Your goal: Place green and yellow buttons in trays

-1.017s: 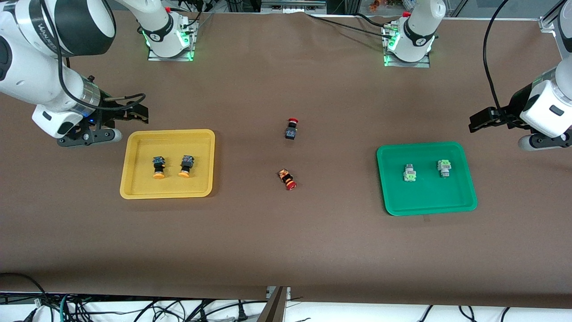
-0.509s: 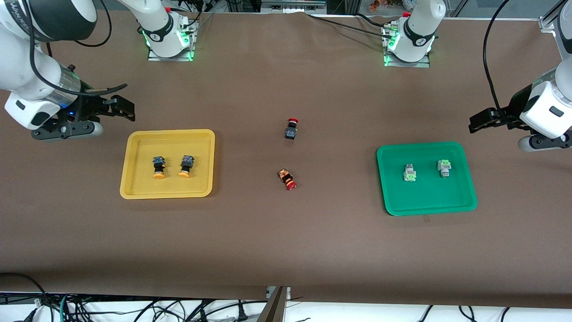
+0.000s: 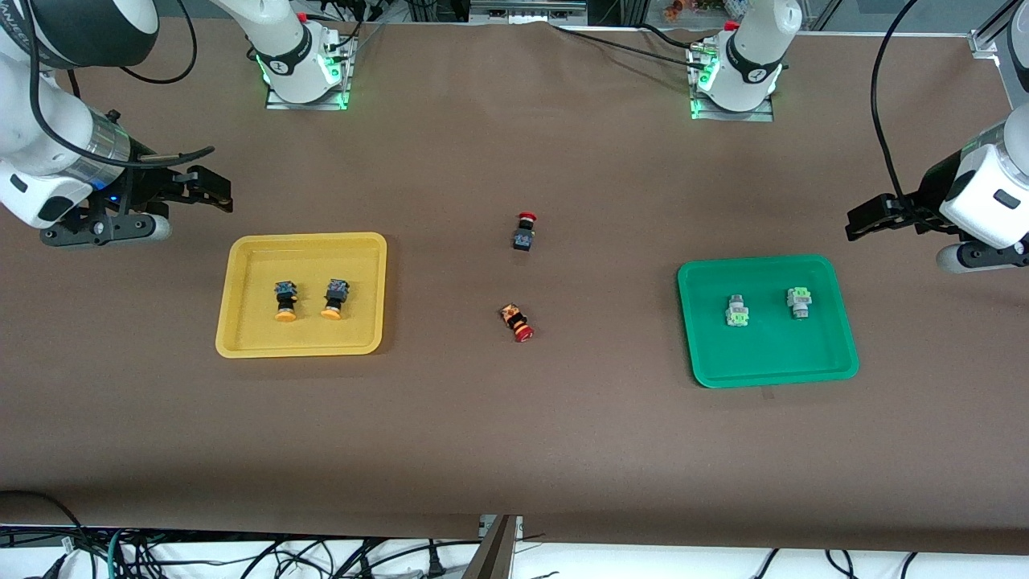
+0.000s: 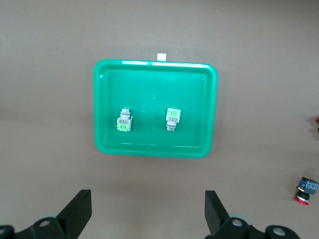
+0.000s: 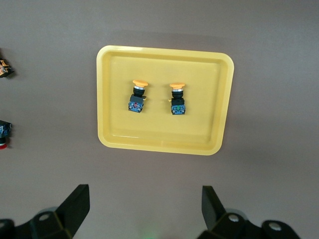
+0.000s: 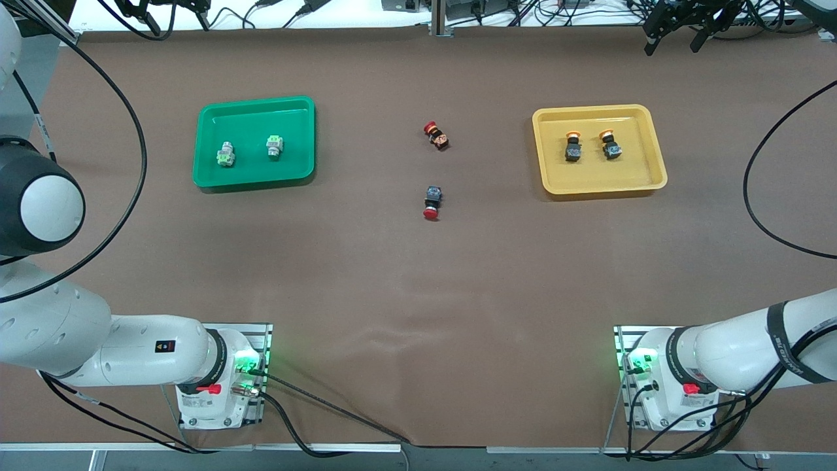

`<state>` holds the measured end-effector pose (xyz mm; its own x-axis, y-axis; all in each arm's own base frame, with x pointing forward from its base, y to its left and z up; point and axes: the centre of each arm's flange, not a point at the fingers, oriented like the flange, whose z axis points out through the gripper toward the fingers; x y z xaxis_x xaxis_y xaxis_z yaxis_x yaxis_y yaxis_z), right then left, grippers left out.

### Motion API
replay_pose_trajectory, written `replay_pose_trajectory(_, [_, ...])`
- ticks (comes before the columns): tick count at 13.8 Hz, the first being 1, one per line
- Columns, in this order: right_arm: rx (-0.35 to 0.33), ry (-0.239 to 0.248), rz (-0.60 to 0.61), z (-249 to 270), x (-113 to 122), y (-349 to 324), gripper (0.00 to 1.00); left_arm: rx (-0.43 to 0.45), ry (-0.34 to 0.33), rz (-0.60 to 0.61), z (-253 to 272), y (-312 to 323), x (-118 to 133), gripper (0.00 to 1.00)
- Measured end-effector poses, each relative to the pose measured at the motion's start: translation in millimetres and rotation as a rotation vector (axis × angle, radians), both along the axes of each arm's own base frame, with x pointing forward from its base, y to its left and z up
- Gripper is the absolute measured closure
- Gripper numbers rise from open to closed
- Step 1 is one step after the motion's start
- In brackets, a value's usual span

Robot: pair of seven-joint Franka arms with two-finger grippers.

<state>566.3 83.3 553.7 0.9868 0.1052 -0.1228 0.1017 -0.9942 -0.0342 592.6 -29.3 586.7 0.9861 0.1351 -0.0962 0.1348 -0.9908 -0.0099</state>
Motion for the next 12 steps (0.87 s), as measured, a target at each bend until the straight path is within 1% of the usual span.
replay_pose_trajectory(7, [0.001,-0.009,0.008,4,0,5,0.0,0.0,0.0,0.0,0,0,0,0.0])
replay_pose_trajectory(12, [0.001,-0.039,0.011,17,4,7,0.0,0.0,0.0,0.0,0,0,0,0.0])
